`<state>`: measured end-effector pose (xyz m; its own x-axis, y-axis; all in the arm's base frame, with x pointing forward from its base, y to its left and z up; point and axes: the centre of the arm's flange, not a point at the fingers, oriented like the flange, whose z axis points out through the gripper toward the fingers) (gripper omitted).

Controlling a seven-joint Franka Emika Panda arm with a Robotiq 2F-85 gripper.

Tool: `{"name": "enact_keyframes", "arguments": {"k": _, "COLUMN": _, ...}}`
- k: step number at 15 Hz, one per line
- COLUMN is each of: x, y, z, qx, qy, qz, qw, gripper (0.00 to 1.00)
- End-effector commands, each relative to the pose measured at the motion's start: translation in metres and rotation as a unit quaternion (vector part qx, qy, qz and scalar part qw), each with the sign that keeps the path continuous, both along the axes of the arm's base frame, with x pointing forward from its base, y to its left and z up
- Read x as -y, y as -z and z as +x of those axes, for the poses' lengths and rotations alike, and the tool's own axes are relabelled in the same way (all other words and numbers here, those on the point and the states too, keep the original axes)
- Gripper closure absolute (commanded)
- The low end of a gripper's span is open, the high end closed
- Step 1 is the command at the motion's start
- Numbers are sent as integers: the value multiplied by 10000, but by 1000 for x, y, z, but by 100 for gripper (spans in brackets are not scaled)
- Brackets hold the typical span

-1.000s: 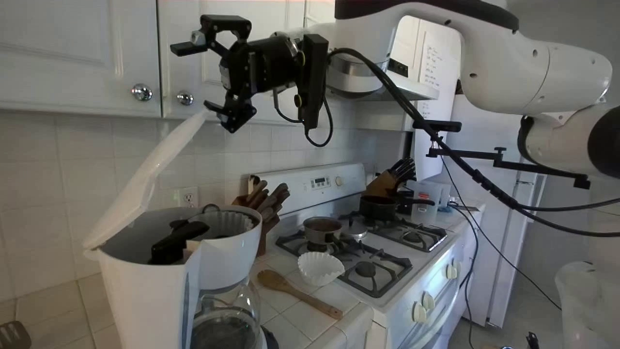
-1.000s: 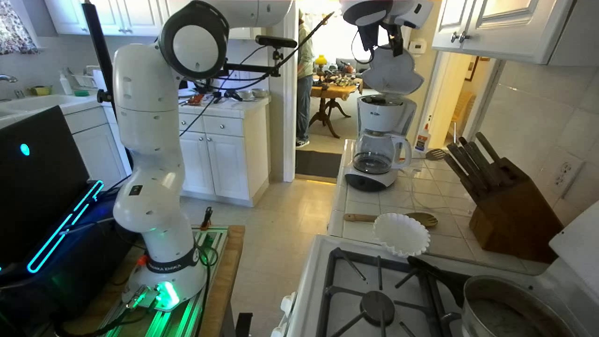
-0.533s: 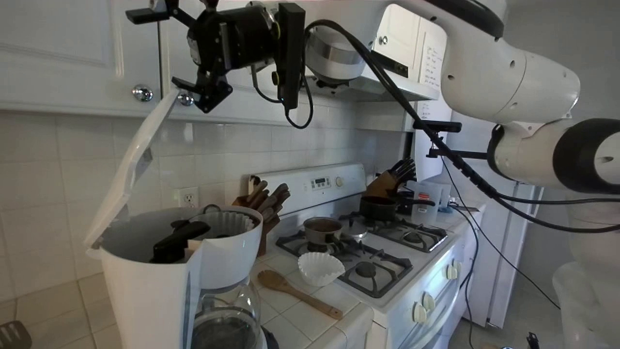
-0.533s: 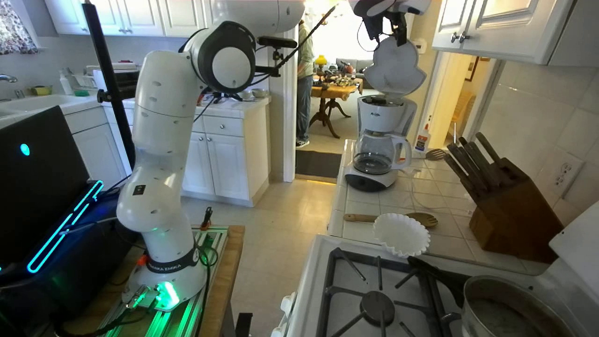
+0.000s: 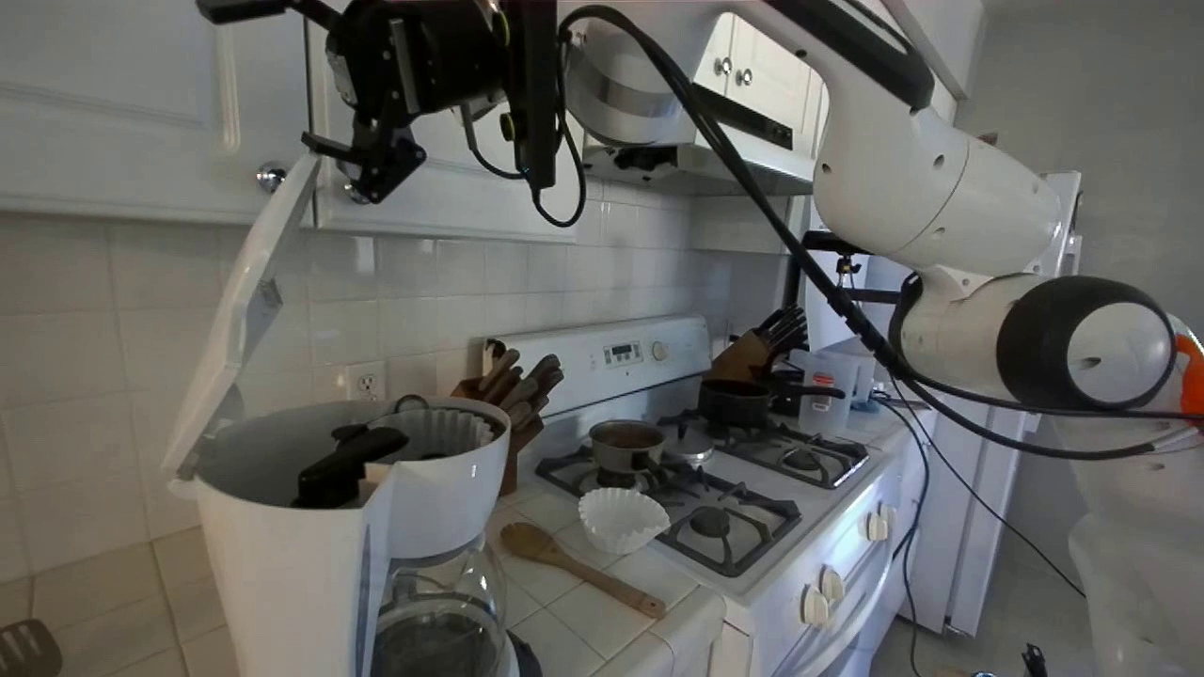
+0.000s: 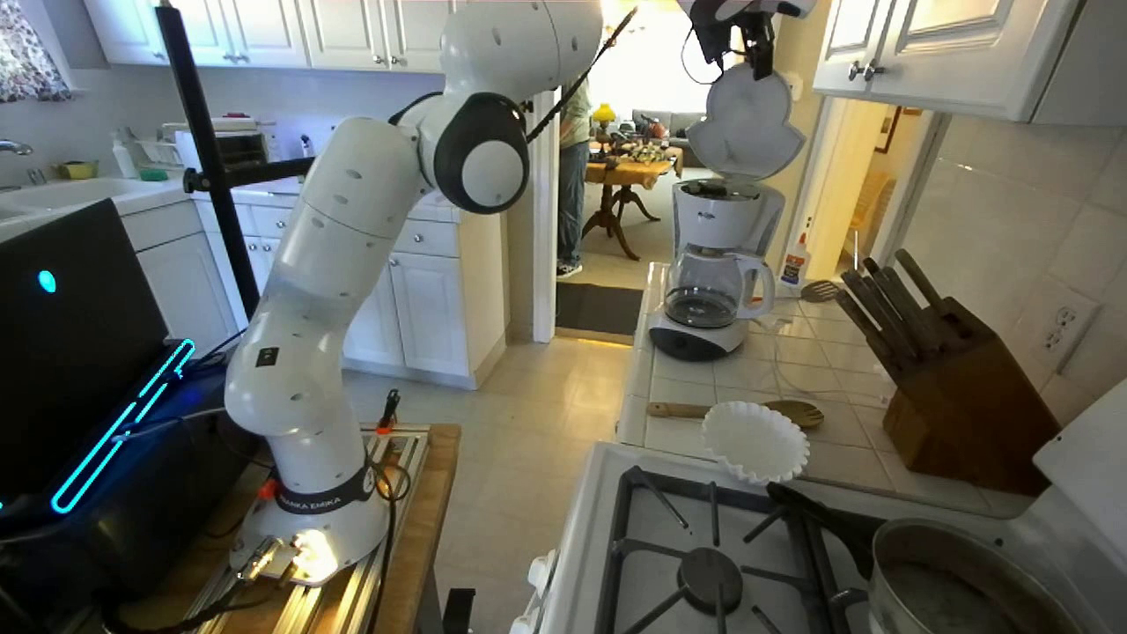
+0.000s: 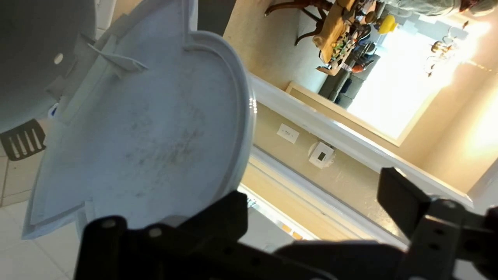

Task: Open the lid of the coffee maker

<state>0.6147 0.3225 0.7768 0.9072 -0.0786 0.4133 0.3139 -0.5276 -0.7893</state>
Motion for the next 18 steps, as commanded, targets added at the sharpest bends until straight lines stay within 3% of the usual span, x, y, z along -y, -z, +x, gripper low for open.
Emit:
{"name": "enact_keyframes", "arguments": {"k": 1, "x": -31, "y": -51, "z": 48, "qx": -53, "qy": 31, "qz": -131, "qw": 9999, "gripper": 0}}
{"name": "enact_keyframes", "arguments": {"k": 3, "x": -34, "y": -45, "z": 38, "qx": -197, "qy": -259, "qz": -202, "qw": 9993, "gripper": 0}}
{"name": "enact_keyframes", "arguments": {"k": 4, "x": -8, "y": -5, "z": -5, "qx": -66, "qy": -137, "qz": -90, "qw": 9998, "gripper": 0}}
{"name": "enact_keyframes", "arguments": {"k": 11, "x": -10, "y": -4, "z": -8, "qx": -123, "qy": -258, "qz": -123, "qw": 9995, "gripper": 0}}
{"name": "enact_keyframes", "arguments": {"k": 14, "x": -32, "y": -2, "z": -19, "qx": -6, "qy": -117, "qz": -70, "qw": 9999, "gripper": 0}}
{"name": "enact_keyframes", "arguments": {"k": 18, "x": -80, "y": -7, "z": -11, "qx": 160, "qy": -277, "qz": -38, "qw": 9995, "gripper": 0}}
